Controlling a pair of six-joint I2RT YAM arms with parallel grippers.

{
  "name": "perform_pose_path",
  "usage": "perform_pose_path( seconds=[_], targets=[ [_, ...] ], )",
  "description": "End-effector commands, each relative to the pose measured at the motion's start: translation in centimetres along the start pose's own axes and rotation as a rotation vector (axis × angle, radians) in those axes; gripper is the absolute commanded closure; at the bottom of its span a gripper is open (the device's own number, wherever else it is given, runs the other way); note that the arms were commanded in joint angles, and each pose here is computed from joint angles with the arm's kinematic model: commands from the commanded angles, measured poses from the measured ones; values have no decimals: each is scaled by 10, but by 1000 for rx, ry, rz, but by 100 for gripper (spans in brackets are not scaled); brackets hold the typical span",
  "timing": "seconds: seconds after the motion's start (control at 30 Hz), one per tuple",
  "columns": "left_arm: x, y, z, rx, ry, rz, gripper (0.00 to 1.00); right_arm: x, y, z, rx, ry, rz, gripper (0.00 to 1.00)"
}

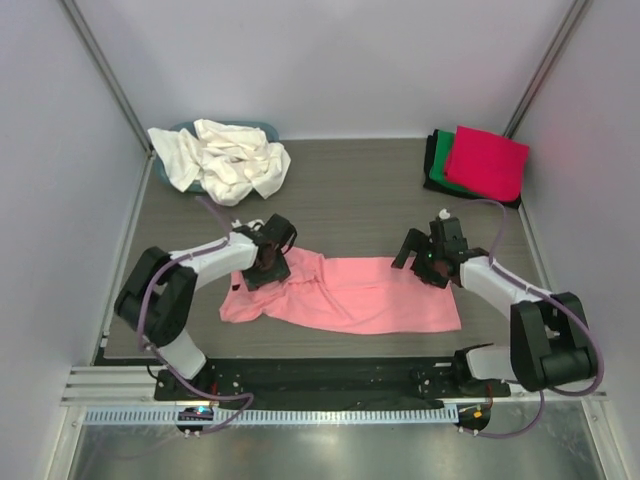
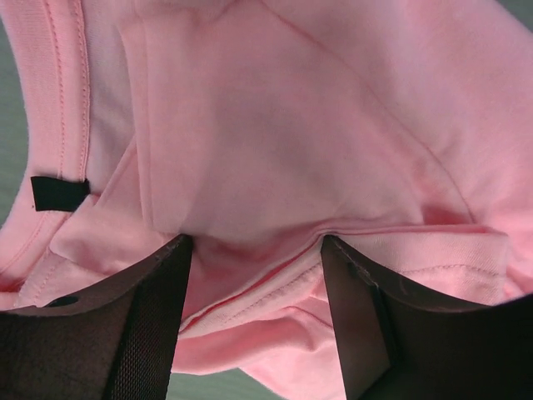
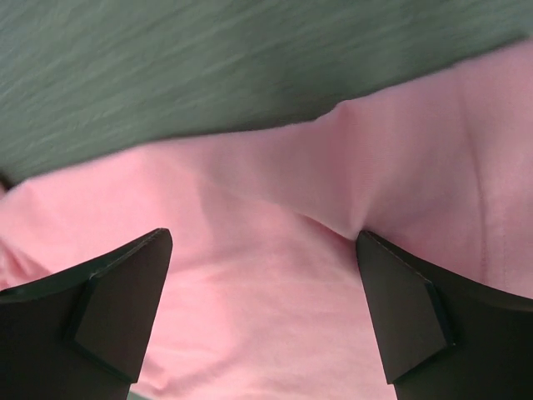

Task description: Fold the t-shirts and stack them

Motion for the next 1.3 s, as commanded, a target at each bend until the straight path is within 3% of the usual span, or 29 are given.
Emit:
perform_pose_path(
  seconds=[0.0, 0.07, 0.1, 0.17, 0.2, 0.23, 0.27, 0.3, 0.33, 0.37, 0.4, 0.43, 0.47, 0.5, 0.53, 0.57, 0.63, 0.7, 0.8, 1.03, 1.2, 1.23, 1.27],
  targets=[
    [-16, 43, -9, 2, 54, -68, 35, -24, -8, 68, 189, 81, 39, 0],
    [-29, 44, -24, 9, 78, -92, 34, -19, -12, 84, 209, 139, 0, 0],
    [-60, 31, -58, -49, 72, -33, 33, -16, -16, 103, 238, 133, -37, 0],
    [-81, 48, -66, 15, 121, -52, 30, -15, -19, 129, 280, 208, -52, 0],
    [-122, 28, -111, -58, 119, 56, 30, -3, -22, 132, 261, 212, -112, 0],
    [-135, 63, -105, 8, 159, 34, 30, 8, -28, 155, 305, 158, -151, 0],
    [-153, 62, -116, 43, 177, 81, 30, 18, -32, 164, 327, 206, -172, 0],
    [-192, 37, -162, -58, 175, 181, 30, 30, -37, 172, 343, 191, -212, 0],
    [-208, 26, -180, -97, 215, 216, 30, 45, -48, 193, 392, 115, -262, 0],
    [-203, 59, -164, -3, 274, 149, 29, 73, -62, 195, 405, 86, -324, 1],
    [-225, 13, -200, -137, 286, 280, 27, 80, -70, 204, 427, 33, -324, 0],
    [-225, 12, -201, -144, 311, 279, 25, 89, -80, 218, 457, -44, -332, 0],
    [-226, -21, -217, -219, 311, 318, 21, 117, -99, 217, 456, -78, -395, 0],
    [-222, -31, -223, -255, 324, 310, 19, 118, -105, 219, 458, -131, -384, 0],
    [-220, -14, -216, -266, 364, 309, 16, 125, -110, 217, 437, -150, -387, 0],
    [-208, -70, -228, -368, 345, 369, 7, 140, -121, 212, 421, -161, -417, 0],
    [-188, -82, -221, -412, 352, 364, 1, 145, -125, 202, 365, -200, -415, 0],
    [-169, -128, -226, -474, 365, 376, 0, 155, -127, 181, 249, -231, -404, 0],
    [-135, -163, -217, -473, 382, 323, 0, 170, -121, 156, 190, -242, -401, 0],
    [-40, -190, -161, -434, 365, 190, 0, 211, -91, 57, 69, -276, -406, 3],
    [9, -156, -93, -334, 393, 172, 0, 268, -58, 4, 58, -317, -540, 29],
    [21, -162, -85, -345, 373, 175, 0, 267, -29, -3, 98, -303, -517, 43],
    [30, -156, -76, -331, 371, 157, 1, 282, -28, -20, 71, -296, -552, 53]
  ],
)
Point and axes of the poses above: each gripper's point midway between its finger pads, its own y axis out along the fingers, its own x axis along the line the jaws close on, z = x × y, the point moved 3 cm from there along -y, back along the fingers, and after that the axes turned 8 degrees about y, right-handed, at the moved point
